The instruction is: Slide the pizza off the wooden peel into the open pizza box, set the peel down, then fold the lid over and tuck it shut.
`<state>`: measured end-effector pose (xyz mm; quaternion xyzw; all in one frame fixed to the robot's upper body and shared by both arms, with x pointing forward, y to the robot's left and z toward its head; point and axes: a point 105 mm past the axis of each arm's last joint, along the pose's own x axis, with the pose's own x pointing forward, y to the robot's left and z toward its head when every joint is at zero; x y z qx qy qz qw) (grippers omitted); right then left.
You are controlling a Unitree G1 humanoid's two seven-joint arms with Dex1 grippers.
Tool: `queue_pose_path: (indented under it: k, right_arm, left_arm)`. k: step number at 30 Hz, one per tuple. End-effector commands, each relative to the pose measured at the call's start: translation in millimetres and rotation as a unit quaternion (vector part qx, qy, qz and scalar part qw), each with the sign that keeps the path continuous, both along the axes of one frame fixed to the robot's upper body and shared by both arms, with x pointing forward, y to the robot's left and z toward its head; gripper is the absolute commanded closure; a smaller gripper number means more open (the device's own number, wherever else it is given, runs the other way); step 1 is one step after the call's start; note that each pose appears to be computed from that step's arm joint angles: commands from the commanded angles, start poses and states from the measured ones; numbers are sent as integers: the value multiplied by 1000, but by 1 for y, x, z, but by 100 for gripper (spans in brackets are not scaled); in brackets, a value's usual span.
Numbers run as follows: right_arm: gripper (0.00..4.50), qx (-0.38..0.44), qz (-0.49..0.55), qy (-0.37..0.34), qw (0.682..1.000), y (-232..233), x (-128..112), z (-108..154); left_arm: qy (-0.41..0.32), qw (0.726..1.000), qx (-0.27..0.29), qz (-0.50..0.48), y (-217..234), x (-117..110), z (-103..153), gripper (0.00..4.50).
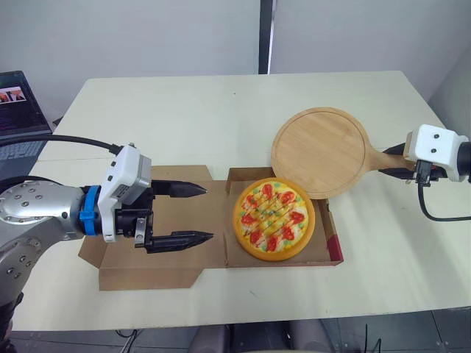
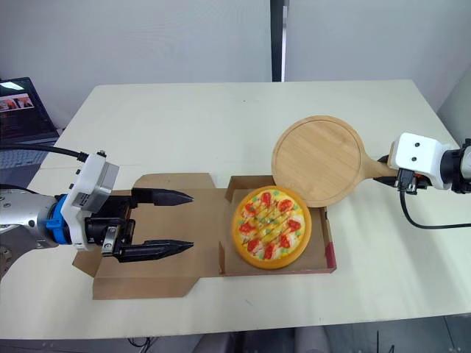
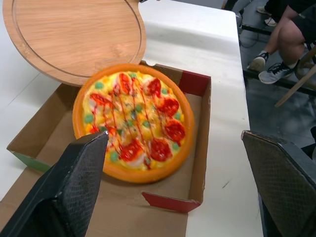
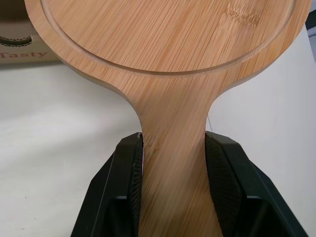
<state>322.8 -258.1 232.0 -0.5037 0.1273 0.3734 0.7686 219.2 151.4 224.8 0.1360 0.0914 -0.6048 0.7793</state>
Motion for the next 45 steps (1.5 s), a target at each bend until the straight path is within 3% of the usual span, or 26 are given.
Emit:
queue_pose_path:
  k: [1,6,10,17,22,33,45]
  right_arm:
    - [295,0,-17,-88,996,-9,2,44]
    - [295,16,-69,-108,992,-36,-2,61]
    - [295,64,-136,-89,985,-67,-14,55]
    - [295,150,-228,-30,962,-90,-58,3]
    - [295,211,-297,3,931,-93,-82,-49]
    - [295,340,-418,31,842,-86,-81,-107]
    - [295,381,-471,58,793,-83,-91,-132]
  left_arm:
    - [-16,1000,0,-2,1,0,3,0]
    - [-17,1000,-1,-3,2,0,3,0]
    - [-17,1000,-3,-7,1,0,2,0]
    - [-7,1000,-6,-15,-1,-4,-2,0]
    - [2,1000,-14,-23,-6,-5,-7,0]
    - [-12,998,-46,-38,-20,-2,-5,0]
    - [-34,992,-91,-78,-41,0,15,0]
